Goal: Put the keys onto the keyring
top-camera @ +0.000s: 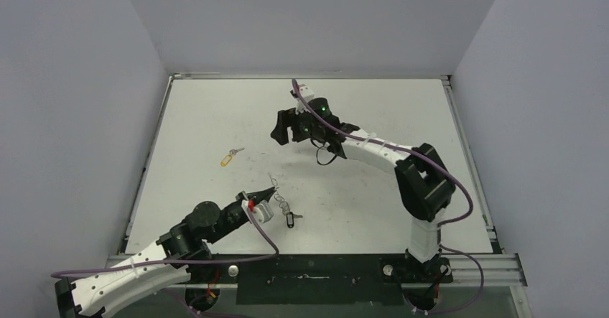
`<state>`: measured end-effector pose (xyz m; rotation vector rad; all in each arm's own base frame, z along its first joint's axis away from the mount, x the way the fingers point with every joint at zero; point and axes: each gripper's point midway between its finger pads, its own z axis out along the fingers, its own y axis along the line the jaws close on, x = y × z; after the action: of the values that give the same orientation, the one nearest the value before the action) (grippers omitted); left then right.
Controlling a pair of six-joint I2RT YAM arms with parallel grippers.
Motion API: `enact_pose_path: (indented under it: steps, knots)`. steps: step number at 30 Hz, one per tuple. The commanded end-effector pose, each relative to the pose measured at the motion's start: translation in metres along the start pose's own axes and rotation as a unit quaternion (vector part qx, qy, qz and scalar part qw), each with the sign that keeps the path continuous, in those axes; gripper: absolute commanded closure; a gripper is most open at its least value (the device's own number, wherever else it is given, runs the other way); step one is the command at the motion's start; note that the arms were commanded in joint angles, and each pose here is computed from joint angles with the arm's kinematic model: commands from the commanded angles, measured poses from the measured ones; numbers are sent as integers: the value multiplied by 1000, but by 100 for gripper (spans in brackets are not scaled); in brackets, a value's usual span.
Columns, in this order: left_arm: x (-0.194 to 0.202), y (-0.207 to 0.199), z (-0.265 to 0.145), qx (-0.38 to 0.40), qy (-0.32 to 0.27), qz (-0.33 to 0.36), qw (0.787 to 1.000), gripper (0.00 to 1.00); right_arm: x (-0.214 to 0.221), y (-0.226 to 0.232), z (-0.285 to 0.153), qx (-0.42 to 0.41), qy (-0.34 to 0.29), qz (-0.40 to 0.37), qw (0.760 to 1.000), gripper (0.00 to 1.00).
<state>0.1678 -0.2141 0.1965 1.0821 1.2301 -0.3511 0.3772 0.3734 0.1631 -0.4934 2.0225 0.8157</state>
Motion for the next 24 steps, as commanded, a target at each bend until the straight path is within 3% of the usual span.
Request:
enact_pose_path:
  steps: [1, 6, 12, 15, 24]
  knots:
    - [-13, 20, -11, -43, 10, -44, 998, 100, 7, 24, 43, -68, 38, 31, 997, 22]
    - [-21, 29, -19, -56, 7, -58, 997, 100, 31, 50, 97, -130, 81, 29, 988, 39]
    - [-31, 31, -25, -48, 2, -60, 997, 100, 40, 97, 143, -187, 83, 4, 979, 42]
    - [-37, 28, -27, -36, -8, -64, 997, 100, 48, 113, 160, -210, 82, -9, 974, 56]
    - [-47, 22, -34, -20, -35, -82, 996, 100, 68, 120, 198, -180, 72, -39, 980, 50]
